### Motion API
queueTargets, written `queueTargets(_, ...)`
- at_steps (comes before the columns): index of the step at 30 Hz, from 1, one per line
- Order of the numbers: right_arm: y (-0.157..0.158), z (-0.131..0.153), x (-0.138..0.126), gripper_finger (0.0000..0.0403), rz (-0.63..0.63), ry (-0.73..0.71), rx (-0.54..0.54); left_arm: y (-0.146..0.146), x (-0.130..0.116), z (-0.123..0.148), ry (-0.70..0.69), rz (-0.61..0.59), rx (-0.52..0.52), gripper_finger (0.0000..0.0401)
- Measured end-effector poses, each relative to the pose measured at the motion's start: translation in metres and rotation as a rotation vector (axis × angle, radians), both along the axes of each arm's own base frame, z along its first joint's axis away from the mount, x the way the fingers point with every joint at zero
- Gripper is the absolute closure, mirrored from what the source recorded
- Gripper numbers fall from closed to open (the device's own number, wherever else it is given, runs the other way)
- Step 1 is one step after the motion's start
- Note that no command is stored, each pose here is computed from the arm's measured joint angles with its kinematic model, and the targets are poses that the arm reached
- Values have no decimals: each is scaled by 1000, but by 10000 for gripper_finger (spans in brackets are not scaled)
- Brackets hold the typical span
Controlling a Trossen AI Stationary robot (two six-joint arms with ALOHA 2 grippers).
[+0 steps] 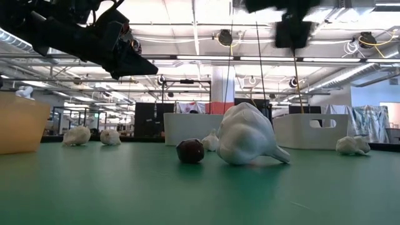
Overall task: Sort produce into baskets
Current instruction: Put the violet eggplant into the left white bin
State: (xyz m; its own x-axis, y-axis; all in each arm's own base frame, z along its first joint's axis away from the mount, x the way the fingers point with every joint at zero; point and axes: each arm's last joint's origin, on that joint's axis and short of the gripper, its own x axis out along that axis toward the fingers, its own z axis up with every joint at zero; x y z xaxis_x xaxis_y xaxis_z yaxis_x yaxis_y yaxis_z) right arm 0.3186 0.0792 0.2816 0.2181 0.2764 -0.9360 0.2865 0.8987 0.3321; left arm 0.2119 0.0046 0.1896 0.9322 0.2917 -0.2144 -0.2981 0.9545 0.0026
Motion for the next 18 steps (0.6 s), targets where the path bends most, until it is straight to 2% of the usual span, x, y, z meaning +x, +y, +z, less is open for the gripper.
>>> queueTargets(3, 25, -3, -21, 222, 8, 146, -54, 0, 0, 0, 1, 0, 2, 354)
queueTargets(7, 55, -5, -47, 222, -45, 262, -176, -1, 0, -1, 7, -34, -3, 340)
queueTargets(13, 82, -19, -80, 222, -114, 314, -204, -2, 0, -1, 8, -71, -12, 264)
queueTargets(18, 100, -56, -107, 222, -6, 328, -240, -2, 0, -1, 6, -70, -19, 210)
